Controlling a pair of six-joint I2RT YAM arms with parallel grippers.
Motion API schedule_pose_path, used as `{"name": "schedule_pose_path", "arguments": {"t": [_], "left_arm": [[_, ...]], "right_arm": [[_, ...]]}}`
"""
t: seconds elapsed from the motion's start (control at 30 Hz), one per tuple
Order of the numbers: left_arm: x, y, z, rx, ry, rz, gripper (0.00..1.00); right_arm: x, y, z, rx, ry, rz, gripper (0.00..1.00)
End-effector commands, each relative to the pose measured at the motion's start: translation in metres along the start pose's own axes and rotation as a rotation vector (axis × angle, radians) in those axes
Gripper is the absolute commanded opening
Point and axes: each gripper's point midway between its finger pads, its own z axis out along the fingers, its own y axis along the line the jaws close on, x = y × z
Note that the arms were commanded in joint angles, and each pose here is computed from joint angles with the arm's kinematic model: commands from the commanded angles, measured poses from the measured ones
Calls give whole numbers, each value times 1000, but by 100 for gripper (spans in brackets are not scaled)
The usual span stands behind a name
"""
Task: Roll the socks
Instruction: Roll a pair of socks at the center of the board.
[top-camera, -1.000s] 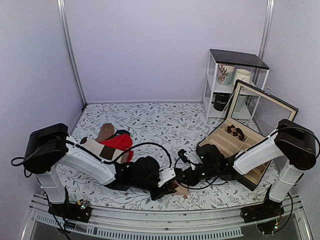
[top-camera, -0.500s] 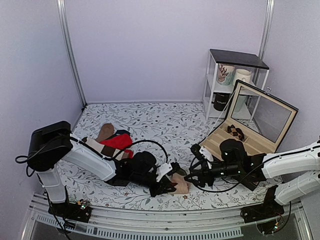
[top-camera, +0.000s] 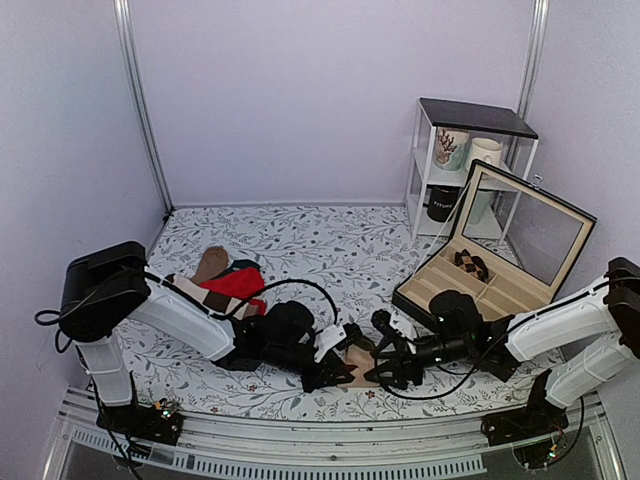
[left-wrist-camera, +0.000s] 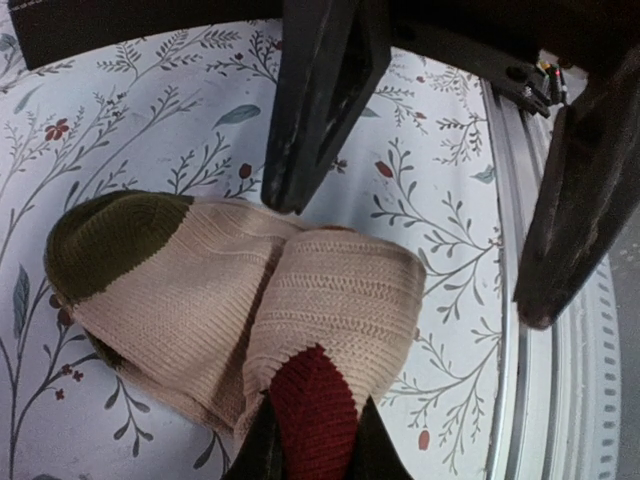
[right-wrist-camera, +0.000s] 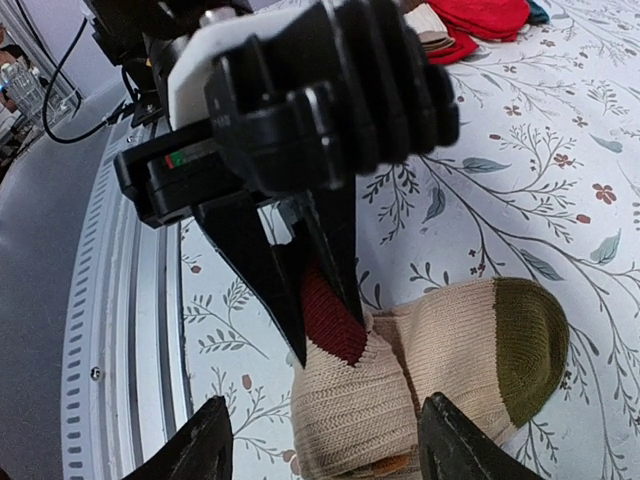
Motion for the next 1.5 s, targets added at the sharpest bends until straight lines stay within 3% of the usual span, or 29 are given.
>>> {"name": "schedule_pose_path", "arguments": {"t": [0.0,0.37,0.43,0.53,0.6,0.77,0.93,1.13,1.47], "left_arm": [[151,28,-14,-125,479,-153,0],[149,28,-15,-118,471,-147,0],[149,28,-15,-123,468,-148,0],[144,30,-14,-134,451,-146,0],[139,32,-13,-142,438,-139,0],[132,31,-5,-126,438,-125,0],[137,31,-4,-121,450,-128,0],[139,30,-4,-115,445,-139,0],[136,30,-7,-118,442,-123,0]], "right_arm": [[1,-2,11,-12,-2,-43,65],[39,-1,37,31,95,3,63],[46,1,41,40,114,12,57],[57,-2,41,76,137,60,37],[63,-7,39,112,147,111,33],[64,-12,30,160,136,155,50],[26,-5,14,158,54,70,61],[-7,12,2,101,-26,-59,63],[8,7,24,58,29,-88,63]]}}
